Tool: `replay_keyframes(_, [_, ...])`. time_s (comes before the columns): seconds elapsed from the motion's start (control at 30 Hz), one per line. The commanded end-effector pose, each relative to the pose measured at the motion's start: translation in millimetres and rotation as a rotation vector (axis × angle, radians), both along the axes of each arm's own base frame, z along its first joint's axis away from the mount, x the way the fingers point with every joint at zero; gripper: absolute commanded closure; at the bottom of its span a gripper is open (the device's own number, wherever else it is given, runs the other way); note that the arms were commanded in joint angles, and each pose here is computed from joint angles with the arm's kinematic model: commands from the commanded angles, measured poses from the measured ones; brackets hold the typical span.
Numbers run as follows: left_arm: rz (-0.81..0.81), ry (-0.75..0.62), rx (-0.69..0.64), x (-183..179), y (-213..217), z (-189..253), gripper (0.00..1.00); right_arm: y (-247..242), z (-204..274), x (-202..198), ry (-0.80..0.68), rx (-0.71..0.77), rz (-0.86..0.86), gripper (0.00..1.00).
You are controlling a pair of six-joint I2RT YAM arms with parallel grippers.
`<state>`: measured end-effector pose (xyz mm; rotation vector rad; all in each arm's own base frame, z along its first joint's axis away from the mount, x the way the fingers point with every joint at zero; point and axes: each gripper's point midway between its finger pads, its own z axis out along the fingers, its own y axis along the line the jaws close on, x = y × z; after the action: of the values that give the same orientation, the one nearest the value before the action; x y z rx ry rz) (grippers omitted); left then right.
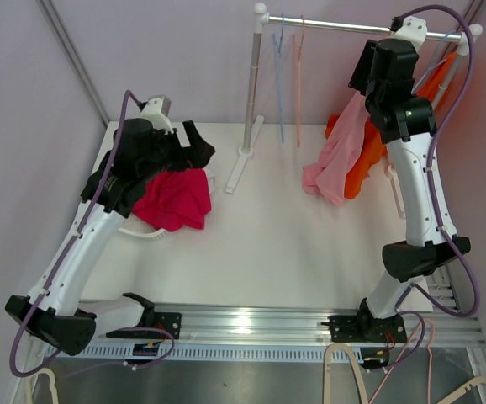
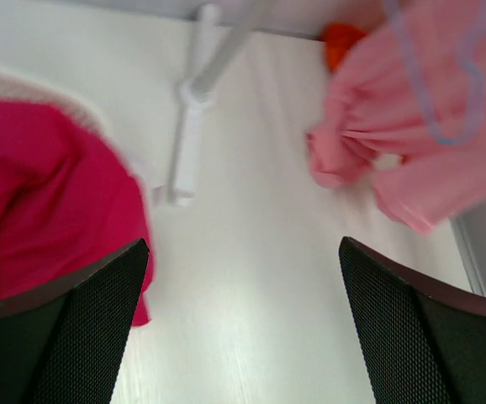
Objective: Remove the t-shirt from the hanger
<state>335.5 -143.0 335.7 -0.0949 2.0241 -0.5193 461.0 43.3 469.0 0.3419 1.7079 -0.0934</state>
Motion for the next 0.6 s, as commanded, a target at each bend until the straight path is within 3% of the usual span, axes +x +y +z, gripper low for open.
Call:
replay_keyframes(0.0, [-0.261,-0.288,-0.024,-18.7,-45.0,65.4,0.0,-13.3,7.0,-3.5,-0.014,0.016,-0.049,0.38])
replay_keyframes(0.27, [-0.424,-0.373,0.0,-45.2,-87.7,73.6,0.01,-30.7,-10.5,22.9,0.02,0.027,-0.083,0.41])
replay_keyframes(0.57, [-0.439,-0.399,-0.003,-43.4,-95.3,76.6,0.01,-37.2,-16.0,43.8,0.008,0.069,-0.056,0.44])
